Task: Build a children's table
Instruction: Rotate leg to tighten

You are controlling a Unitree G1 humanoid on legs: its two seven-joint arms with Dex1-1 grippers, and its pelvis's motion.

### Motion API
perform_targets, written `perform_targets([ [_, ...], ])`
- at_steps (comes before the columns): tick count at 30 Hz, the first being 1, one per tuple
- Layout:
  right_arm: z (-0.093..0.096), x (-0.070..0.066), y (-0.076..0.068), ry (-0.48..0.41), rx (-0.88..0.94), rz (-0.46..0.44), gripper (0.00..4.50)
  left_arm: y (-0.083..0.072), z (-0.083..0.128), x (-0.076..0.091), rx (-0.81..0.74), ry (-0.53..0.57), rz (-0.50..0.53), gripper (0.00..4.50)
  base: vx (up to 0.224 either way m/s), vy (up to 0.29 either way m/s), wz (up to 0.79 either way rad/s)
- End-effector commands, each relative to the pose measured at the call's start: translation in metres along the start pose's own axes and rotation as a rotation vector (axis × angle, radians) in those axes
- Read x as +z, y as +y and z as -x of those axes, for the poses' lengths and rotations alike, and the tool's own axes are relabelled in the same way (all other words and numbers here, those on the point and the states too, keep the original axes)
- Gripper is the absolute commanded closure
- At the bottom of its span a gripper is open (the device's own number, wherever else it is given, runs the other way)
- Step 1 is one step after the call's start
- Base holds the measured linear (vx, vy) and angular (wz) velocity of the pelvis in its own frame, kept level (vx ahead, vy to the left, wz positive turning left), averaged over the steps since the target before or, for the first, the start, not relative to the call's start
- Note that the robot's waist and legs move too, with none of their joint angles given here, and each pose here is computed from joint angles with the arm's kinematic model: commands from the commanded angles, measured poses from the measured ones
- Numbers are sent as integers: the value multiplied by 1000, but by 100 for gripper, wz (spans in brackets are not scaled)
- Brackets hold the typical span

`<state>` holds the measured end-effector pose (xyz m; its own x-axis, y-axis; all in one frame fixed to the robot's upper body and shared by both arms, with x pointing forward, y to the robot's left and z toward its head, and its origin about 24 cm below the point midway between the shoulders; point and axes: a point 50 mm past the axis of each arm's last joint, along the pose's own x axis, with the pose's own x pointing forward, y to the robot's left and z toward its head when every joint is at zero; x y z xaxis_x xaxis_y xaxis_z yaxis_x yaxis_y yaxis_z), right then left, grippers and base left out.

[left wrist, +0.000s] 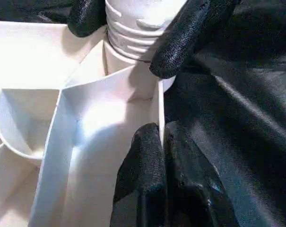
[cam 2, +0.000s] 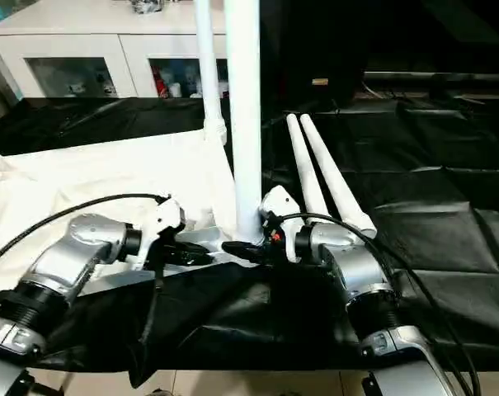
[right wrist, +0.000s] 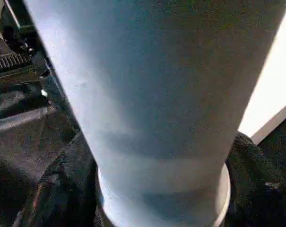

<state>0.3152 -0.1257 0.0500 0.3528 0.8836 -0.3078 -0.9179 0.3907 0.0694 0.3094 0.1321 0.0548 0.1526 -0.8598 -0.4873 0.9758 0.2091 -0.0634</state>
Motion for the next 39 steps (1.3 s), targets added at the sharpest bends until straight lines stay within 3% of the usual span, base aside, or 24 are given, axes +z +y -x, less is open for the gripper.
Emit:
perform_targets([
  [1,1,0,-1,0,-23,-14,159,1,1,7,-8,-21,-20,450,0,0,0],
  [3,-13,-9,-10,24,-239,-35,165,12,-9,11,126,-25,21,450,0,0,0],
  [6,-19,-14,-15,46,-359,-75,170,18,-14,15,191,-36,37,450,0,0,0],
  [10,-40,-20,-19,39,-606,-250,172,30,-38,32,366,-70,81,450,0,0,0],
  [15,-60,-12,-13,22,-625,-248,172,27,-57,46,374,-105,83,450,0,0,0],
  [18,-68,-1,-11,-34,-586,-241,102,21,-66,50,321,-122,56,450,0,0,0],
  [22,-64,4,-14,-51,-538,-214,59,17,-64,47,271,-126,35,450,0,0,0],
  [29,-42,5,-11,-49,-300,-94,59,9,-50,34,142,-117,4,450,0,0,0],
  [30,-31,4,-11,-42,-232,-60,59,6,-43,28,88,-104,1,450,0,0,0],
  [39,5,1,-10,12,-67,14,59,-3,-16,11,-65,-40,6,450,0,0,0],
])
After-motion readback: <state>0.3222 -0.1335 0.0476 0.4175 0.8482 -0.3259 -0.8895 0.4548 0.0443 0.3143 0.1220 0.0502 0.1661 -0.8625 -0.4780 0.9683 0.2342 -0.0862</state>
